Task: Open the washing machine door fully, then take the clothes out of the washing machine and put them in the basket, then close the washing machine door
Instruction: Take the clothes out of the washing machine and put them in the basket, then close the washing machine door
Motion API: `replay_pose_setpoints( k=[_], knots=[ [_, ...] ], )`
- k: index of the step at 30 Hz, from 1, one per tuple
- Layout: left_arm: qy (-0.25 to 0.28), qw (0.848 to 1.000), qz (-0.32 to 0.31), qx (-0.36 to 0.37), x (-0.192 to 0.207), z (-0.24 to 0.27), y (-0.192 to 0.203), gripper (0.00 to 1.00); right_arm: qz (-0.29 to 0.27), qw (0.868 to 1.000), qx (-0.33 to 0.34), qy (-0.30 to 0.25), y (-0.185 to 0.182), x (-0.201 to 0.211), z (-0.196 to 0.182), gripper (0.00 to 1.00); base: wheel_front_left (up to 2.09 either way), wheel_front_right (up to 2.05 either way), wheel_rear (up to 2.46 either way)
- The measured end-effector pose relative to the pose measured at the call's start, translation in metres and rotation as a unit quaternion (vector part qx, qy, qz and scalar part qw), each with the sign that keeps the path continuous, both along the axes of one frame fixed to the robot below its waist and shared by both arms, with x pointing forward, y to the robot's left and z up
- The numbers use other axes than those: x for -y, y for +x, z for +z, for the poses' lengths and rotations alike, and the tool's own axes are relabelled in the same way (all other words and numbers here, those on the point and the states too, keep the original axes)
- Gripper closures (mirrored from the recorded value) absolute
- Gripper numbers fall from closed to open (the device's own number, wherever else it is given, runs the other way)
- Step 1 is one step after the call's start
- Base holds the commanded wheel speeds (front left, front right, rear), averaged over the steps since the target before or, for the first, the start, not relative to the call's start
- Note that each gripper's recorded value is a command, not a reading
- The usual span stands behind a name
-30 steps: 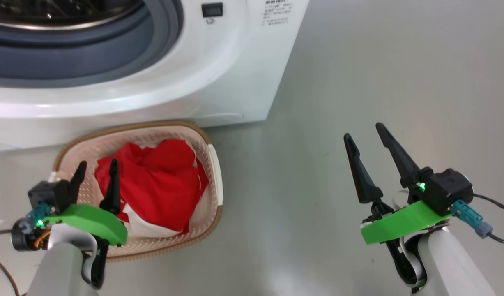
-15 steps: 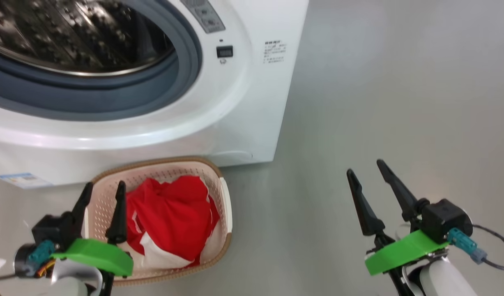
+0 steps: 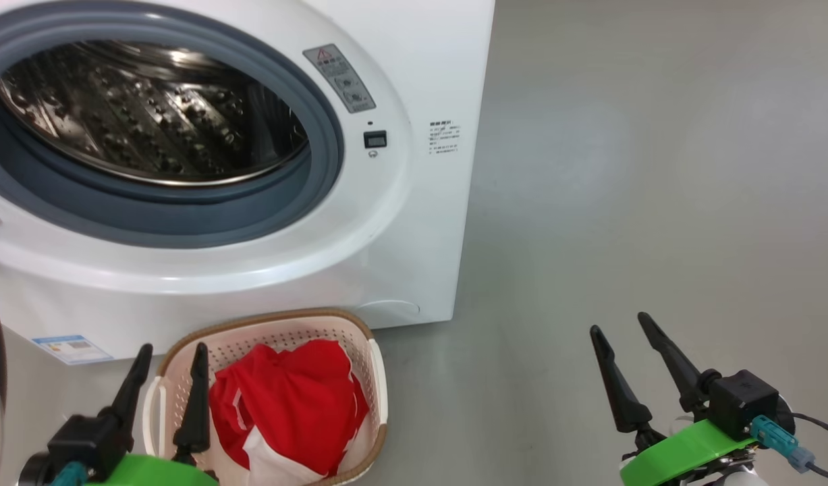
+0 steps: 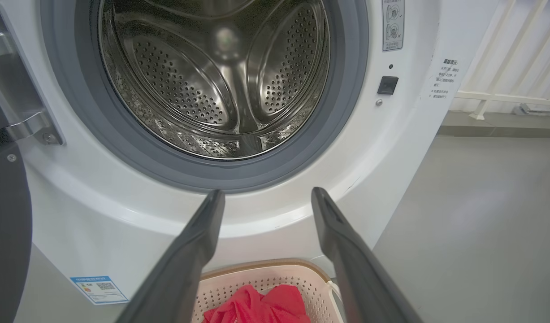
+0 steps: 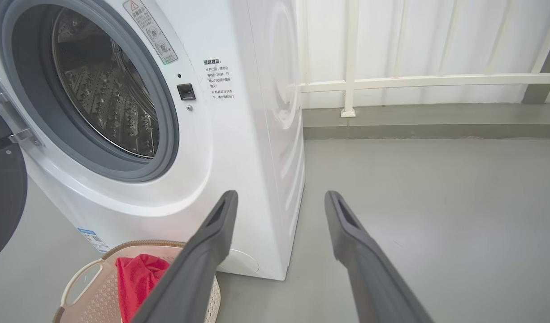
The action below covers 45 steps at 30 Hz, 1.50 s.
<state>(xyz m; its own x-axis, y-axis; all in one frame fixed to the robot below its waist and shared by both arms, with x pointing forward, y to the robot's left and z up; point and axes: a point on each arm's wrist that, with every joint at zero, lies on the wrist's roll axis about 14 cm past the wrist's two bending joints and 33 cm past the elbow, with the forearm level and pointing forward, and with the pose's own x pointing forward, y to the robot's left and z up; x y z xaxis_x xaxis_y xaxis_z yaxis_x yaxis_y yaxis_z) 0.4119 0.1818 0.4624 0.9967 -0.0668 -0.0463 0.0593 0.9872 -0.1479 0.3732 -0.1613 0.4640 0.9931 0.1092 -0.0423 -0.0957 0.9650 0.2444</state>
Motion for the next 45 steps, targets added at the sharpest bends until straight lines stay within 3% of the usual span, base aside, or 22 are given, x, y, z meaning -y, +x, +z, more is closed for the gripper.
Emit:
replay_pose_setpoints(
  k=[20, 45],
  knots=[
    [0.010, 0.999, 0.030, 0.032, -0.018, 0.021, -0.042, 0.00, -0.016, 1.000, 0.016, -0.001, -0.019, 0.011, 0.011, 0.00, 0.00, 0.00, 0.00],
    [0.001, 0.999, 0.037, 0.034, -0.017, 0.023, -0.045, 0.00, -0.019, 1.000, 0.008, -0.001, -0.022, 0.013, 0.006, 0.00, -0.01, 0.01, 0.00]
  ],
)
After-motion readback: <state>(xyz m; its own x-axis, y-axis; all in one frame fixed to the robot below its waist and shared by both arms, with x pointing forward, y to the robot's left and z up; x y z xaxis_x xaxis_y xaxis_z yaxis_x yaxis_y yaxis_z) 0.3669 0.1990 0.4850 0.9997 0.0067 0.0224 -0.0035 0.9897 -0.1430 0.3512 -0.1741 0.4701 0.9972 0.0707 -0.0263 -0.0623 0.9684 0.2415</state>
